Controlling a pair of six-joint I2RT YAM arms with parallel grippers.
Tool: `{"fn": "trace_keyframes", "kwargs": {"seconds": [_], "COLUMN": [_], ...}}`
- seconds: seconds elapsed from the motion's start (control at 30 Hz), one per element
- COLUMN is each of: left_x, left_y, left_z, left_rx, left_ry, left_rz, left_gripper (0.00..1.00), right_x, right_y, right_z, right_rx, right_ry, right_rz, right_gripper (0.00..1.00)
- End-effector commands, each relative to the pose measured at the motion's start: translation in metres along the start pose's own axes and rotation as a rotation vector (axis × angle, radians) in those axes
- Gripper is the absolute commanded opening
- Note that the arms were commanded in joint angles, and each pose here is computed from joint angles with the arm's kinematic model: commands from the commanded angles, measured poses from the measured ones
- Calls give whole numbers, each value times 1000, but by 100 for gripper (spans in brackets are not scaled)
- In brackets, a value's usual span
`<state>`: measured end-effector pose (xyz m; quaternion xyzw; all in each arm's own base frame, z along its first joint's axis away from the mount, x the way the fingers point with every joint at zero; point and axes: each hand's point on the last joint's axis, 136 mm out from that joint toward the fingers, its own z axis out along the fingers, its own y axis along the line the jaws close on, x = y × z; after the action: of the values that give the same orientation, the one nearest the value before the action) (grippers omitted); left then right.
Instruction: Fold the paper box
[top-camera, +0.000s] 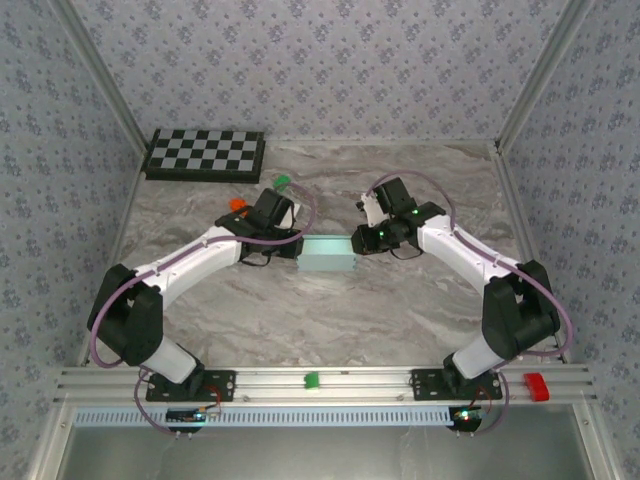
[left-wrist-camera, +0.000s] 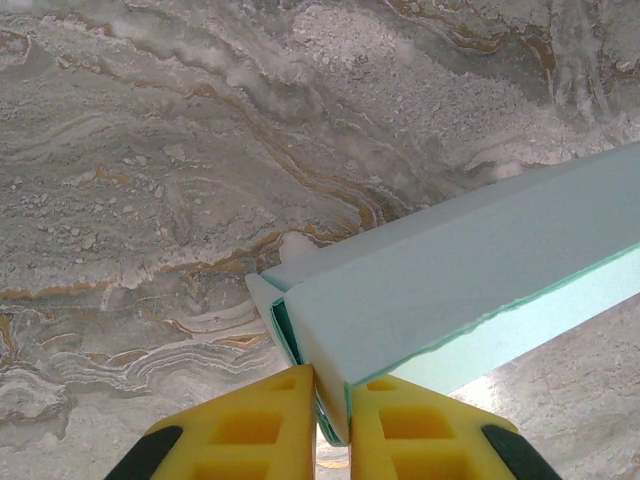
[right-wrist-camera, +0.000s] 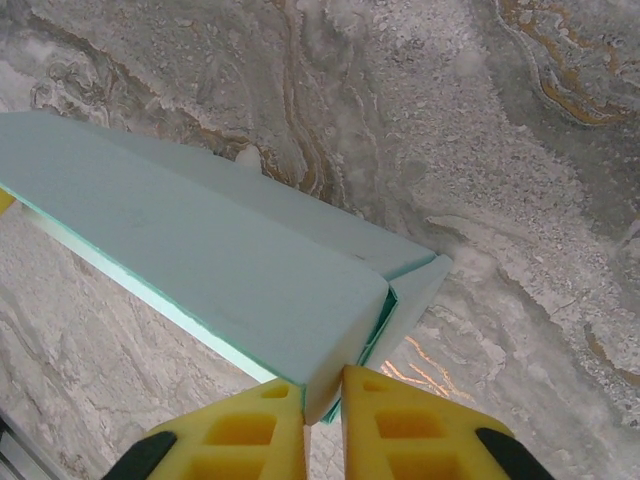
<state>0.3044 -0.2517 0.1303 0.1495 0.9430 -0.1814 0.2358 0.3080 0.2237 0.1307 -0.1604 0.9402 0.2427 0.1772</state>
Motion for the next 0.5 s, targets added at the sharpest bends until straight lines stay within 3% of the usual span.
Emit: {"fn": "trace_keyframes", "kwargs": {"seconds": [0.0, 0.47], "left_x": [-3, 15], "left_y": [-17, -9], "left_z": [-2, 1], "left_rx": [50, 24], "left_ry": [-5, 25], "left_rz": [19, 13], "left_gripper": [14, 9], "right_x": [7, 29], "right_y": [3, -1], "right_z": [7, 16], "right_rx": [-2, 35], "right_ry": [43, 118], "right_rz": [-12, -24], "right_gripper": [12, 12]}}
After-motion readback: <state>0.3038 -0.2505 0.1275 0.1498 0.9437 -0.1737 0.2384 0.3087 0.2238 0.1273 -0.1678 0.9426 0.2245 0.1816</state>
